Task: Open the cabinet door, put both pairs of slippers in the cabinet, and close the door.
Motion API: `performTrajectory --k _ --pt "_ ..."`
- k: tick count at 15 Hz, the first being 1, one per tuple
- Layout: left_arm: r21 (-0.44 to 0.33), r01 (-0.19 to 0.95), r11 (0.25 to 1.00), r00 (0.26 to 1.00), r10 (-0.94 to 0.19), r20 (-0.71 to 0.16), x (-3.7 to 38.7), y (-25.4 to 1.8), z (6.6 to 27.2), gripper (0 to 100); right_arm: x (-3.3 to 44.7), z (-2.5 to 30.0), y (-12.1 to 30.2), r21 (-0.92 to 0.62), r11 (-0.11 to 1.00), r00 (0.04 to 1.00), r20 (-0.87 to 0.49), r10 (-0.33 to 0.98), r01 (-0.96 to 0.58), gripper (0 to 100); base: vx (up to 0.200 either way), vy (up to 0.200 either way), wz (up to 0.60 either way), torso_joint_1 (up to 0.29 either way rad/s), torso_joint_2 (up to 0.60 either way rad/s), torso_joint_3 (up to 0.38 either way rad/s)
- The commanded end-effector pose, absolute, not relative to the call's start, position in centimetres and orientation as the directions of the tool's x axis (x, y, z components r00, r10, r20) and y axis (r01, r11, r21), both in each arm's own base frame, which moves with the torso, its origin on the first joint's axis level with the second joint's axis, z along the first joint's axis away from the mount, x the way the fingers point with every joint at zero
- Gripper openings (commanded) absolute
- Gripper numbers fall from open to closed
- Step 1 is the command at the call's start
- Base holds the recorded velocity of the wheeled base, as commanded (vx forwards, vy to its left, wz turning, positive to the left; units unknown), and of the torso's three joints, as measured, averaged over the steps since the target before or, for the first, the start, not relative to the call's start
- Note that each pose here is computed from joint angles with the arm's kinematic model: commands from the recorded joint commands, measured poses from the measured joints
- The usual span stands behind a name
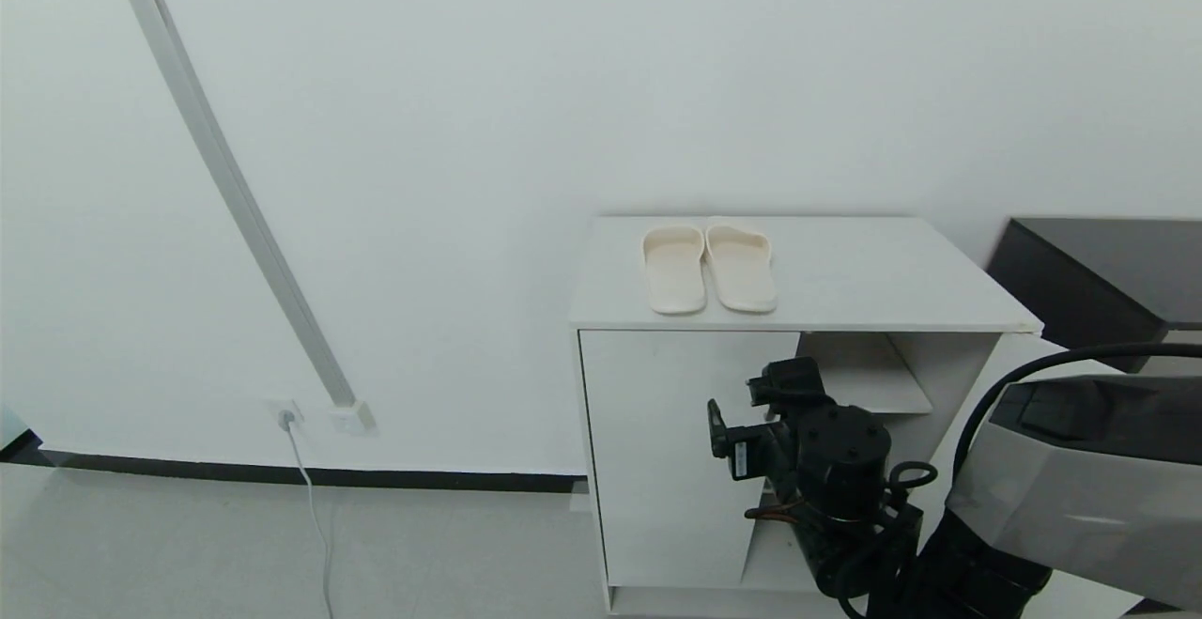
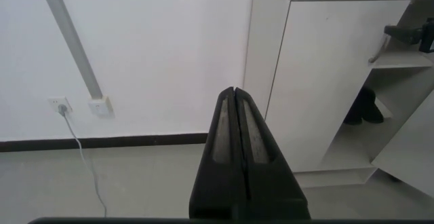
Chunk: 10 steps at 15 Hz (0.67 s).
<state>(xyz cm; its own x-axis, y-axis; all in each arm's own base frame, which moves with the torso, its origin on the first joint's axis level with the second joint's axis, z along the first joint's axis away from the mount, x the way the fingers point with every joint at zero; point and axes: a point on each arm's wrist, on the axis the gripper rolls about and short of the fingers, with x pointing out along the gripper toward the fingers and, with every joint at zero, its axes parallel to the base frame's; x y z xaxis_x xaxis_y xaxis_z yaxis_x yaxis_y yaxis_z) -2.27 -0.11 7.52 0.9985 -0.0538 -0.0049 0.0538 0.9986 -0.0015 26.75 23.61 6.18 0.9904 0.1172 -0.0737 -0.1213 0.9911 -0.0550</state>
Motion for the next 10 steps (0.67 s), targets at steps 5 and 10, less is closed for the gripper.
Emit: performTrajectory --k 5,10 --pt "-0.002 0.054 0.999 0.999 -0.054 -0.006 -2.26 -0.11 7.52 0 26.77 6.02 23.62 -0.059 0.991 0.990 -0.079 0.117 -0.121 100 0.000 0.000 0.00 0.237 -0.53 -0.299" --pt "-0.002 0.054 0.999 0.999 -0.054 -0.006 -2.26 -0.11 7.52 0 26.51 6.04 23.91 -0.058 0.990 0.989 -0.077 0.127 -0.132 100 0.000 0.000 0.00 0.185 -0.38 -0.209"
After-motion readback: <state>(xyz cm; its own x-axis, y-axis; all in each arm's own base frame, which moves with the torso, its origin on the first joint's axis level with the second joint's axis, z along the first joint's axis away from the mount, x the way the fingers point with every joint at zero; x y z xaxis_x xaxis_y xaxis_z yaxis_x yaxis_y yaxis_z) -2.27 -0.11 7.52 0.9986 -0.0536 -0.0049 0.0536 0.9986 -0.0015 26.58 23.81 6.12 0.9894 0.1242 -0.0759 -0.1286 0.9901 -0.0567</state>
